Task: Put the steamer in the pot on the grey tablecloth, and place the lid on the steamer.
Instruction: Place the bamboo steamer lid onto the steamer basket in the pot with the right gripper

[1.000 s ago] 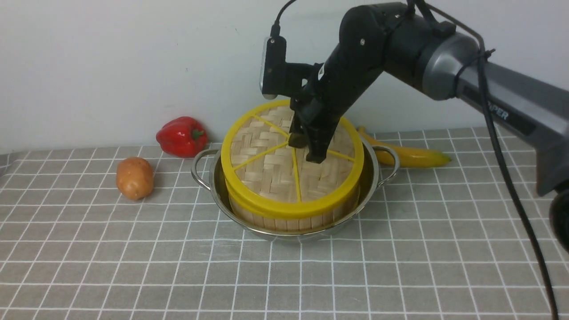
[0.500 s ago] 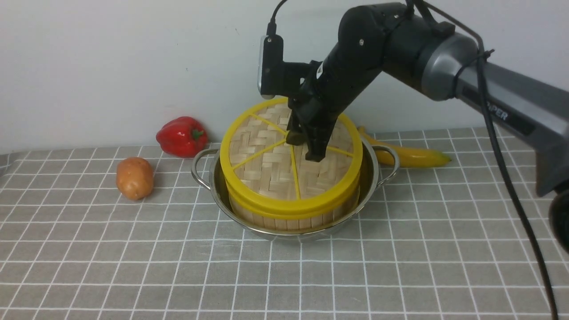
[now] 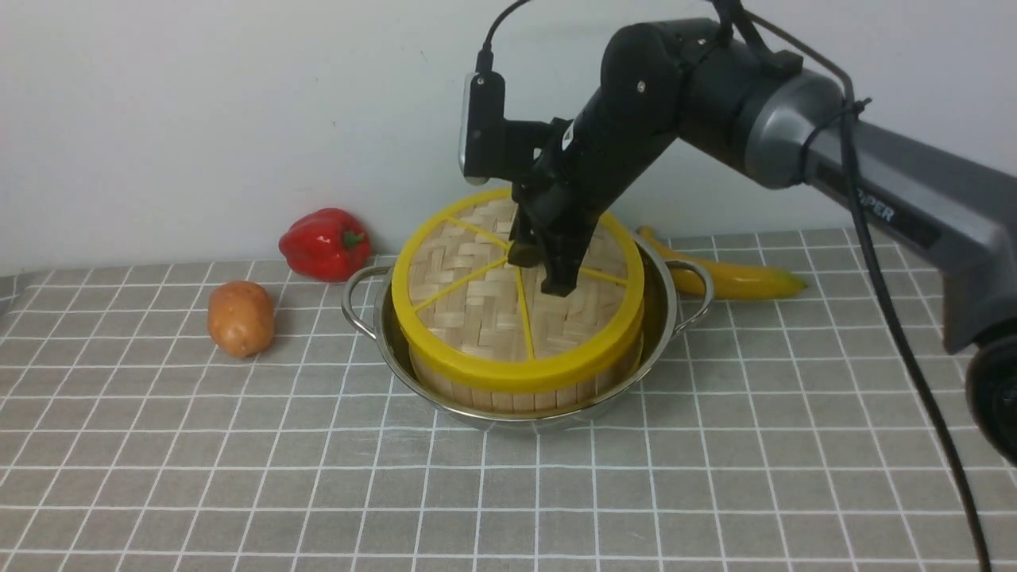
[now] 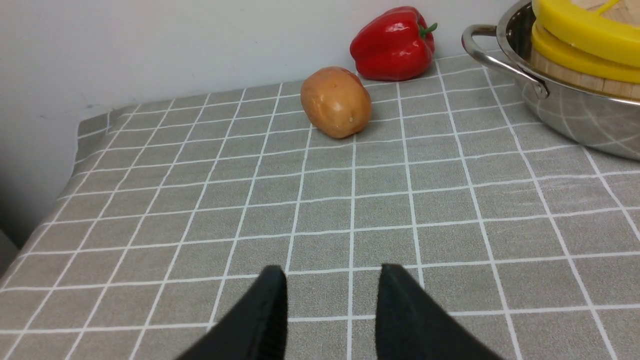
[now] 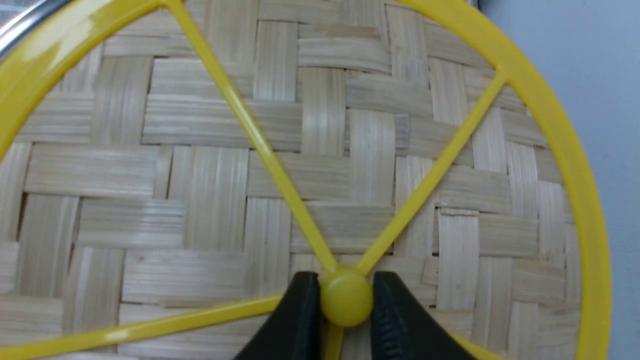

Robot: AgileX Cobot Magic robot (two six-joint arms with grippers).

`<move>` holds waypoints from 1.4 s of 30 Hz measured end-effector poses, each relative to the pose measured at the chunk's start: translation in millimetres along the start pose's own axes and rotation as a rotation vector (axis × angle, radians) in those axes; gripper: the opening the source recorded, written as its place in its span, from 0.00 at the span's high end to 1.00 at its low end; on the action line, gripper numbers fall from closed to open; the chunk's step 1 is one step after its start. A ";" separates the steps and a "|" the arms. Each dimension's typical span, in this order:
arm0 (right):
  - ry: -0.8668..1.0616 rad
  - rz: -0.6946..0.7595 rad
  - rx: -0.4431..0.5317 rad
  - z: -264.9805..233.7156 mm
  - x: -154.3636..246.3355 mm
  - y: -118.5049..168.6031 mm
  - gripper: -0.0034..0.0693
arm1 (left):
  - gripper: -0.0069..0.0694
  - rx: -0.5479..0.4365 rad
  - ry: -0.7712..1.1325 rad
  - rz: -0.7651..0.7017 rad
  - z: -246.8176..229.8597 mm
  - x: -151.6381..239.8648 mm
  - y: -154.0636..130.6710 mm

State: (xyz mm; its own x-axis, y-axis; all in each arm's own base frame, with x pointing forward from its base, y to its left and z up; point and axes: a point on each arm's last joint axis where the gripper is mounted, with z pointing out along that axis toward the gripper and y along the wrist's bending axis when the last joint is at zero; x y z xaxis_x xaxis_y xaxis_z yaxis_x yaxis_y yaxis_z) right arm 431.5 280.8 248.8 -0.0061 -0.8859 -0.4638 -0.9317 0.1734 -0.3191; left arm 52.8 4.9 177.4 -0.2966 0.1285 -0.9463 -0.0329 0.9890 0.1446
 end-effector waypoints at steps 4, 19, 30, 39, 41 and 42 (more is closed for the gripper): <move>0.005 -0.002 0.004 4.4 1.5 -0.3 0.75 | 0.59 0.000 0.000 0.000 0.0 0.0 0.0; 0.010 0.005 0.022 4.3 2.1 -1.9 0.75 | 0.59 0.000 0.000 0.000 0.0 0.0 0.0; -0.001 0.003 0.035 -3.4 -0.8 -3.2 0.75 | 0.59 0.000 0.000 0.000 0.0 0.0 0.0; -0.010 -0.001 0.054 -6.5 -2.4 -4.9 0.75 | 0.59 0.000 0.000 0.000 0.0 0.0 0.0; -0.012 -0.001 0.057 -6.5 -2.6 -5.2 0.75 | 0.59 0.000 0.000 0.000 0.0 0.0 0.0; -0.012 -0.001 0.057 -6.5 -2.6 -5.1 0.75 | 0.59 0.000 0.000 0.000 0.0 0.0 0.0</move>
State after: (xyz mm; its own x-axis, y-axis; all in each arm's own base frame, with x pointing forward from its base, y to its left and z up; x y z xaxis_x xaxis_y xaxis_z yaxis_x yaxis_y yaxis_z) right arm 433.9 279.5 257.0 -0.0008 -0.8808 -0.4735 -0.9097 0.1973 -0.3655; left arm 52.8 4.9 177.4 -0.2966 0.1285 -0.9463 -0.0329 0.9890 0.1446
